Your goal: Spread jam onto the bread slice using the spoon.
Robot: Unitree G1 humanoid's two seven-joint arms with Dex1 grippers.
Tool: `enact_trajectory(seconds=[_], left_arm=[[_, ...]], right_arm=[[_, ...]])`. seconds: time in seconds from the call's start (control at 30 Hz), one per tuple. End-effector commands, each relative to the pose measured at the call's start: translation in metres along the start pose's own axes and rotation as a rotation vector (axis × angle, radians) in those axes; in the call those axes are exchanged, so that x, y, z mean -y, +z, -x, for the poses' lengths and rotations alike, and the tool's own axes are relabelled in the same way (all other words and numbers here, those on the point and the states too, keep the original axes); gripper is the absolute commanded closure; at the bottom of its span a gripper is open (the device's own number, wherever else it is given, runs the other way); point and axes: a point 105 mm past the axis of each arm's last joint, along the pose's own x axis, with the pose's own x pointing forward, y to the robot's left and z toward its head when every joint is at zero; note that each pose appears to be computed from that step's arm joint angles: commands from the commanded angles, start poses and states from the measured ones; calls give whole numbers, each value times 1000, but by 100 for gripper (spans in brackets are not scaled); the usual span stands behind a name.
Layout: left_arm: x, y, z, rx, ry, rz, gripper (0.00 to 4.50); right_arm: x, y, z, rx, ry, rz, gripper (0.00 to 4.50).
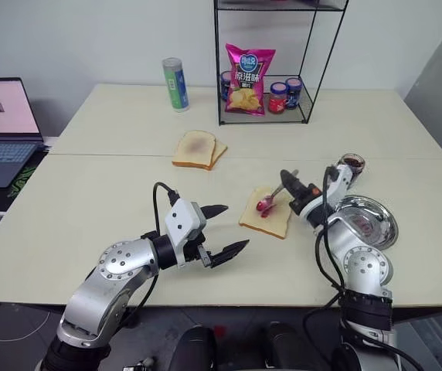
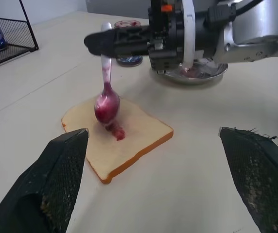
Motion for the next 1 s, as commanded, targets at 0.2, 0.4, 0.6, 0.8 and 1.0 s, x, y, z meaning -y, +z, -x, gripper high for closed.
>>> enact_trajectory(seconds=[0.2, 0.4, 0.6, 0.8, 1.0], left_arm=[[3, 10, -1, 25, -21, -32, 0], [4, 10, -2, 26, -26, -31, 0], [3, 9, -4, 27, -29, -32, 0], [4, 9, -3, 25, -29, -30, 0], [5, 7, -3, 23, -28, -27, 0]], right_arm=[[17, 18, -10, 74, -45, 142, 448], [28, 37, -12, 148, -102, 183, 448], [32, 57, -12, 211, -132, 213, 448], [6, 61, -12, 213, -29, 121, 448], [-17, 33, -4, 101, 106, -45, 448]])
